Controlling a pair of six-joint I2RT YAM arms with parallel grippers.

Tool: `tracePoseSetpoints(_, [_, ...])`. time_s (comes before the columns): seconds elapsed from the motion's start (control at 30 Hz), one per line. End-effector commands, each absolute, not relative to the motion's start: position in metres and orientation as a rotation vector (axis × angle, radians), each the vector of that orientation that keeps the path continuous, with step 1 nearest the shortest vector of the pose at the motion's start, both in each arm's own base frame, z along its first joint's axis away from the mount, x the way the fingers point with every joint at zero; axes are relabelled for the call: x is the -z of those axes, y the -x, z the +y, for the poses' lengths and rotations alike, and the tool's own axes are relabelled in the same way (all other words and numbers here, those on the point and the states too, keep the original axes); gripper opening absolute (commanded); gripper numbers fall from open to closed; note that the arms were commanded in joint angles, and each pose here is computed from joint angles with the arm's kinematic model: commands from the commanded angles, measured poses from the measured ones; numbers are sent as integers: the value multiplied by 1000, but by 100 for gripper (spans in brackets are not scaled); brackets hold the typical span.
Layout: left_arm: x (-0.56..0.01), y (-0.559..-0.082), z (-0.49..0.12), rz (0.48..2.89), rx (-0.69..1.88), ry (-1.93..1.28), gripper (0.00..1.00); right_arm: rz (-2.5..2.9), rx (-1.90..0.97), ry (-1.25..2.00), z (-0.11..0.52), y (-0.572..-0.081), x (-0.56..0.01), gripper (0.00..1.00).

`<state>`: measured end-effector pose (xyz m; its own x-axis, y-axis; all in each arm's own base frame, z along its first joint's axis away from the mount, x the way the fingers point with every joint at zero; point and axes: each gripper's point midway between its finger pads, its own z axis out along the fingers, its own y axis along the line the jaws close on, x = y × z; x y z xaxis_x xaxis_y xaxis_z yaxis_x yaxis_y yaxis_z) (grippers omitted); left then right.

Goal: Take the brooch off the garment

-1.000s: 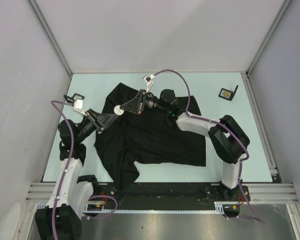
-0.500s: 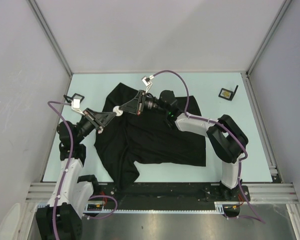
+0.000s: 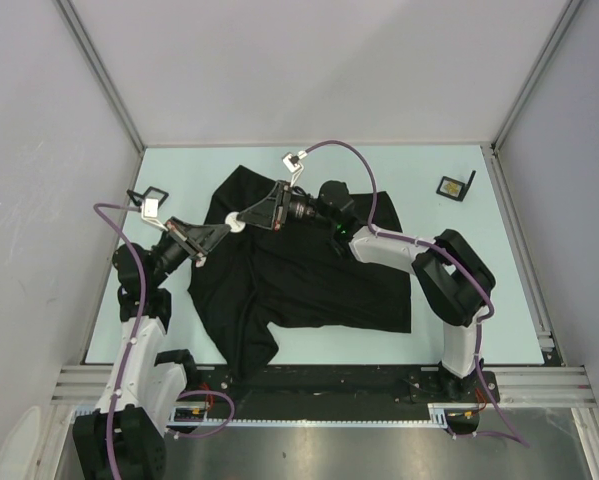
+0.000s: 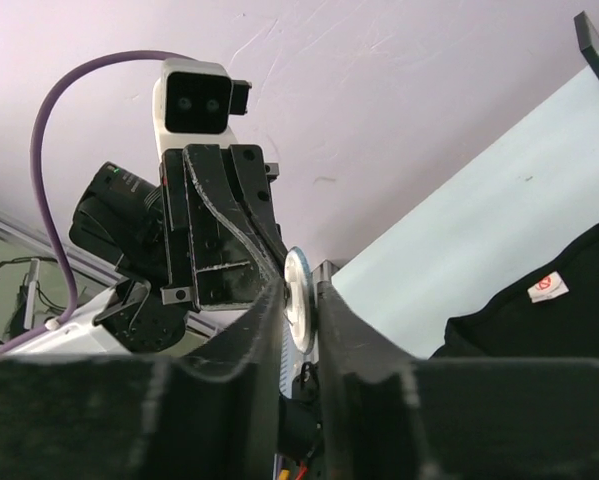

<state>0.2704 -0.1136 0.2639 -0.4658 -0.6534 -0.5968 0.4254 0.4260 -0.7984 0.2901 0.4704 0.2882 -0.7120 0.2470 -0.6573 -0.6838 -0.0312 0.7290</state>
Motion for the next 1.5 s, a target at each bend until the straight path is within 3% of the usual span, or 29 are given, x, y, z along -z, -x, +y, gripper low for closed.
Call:
tracePoseSetpoints(0.0, [-288, -266, -114, 1571, 1273, 144, 0, 1530, -1860, 509, 472, -284, -298, 31])
tracePoseSetpoints(0.33, [-286, -270, -109, 1593, 1305, 248, 0, 1499, -1883, 522, 474, -280, -298, 41])
tracePoseSetpoints(0.57, [-289, -268, -110, 1583, 1319, 239, 0, 1504, -1878, 517, 474, -281, -297, 29])
tracePoseSetpoints(0.93, [-297, -266, -110, 1565, 1329, 243, 0, 1519, -1851, 517, 476, -283, -293, 32])
tracePoseSetpoints(1.47, [-305, -260, -109, 1582, 1208, 141, 0, 1546, -1849, 510, 480, -284, -288, 19])
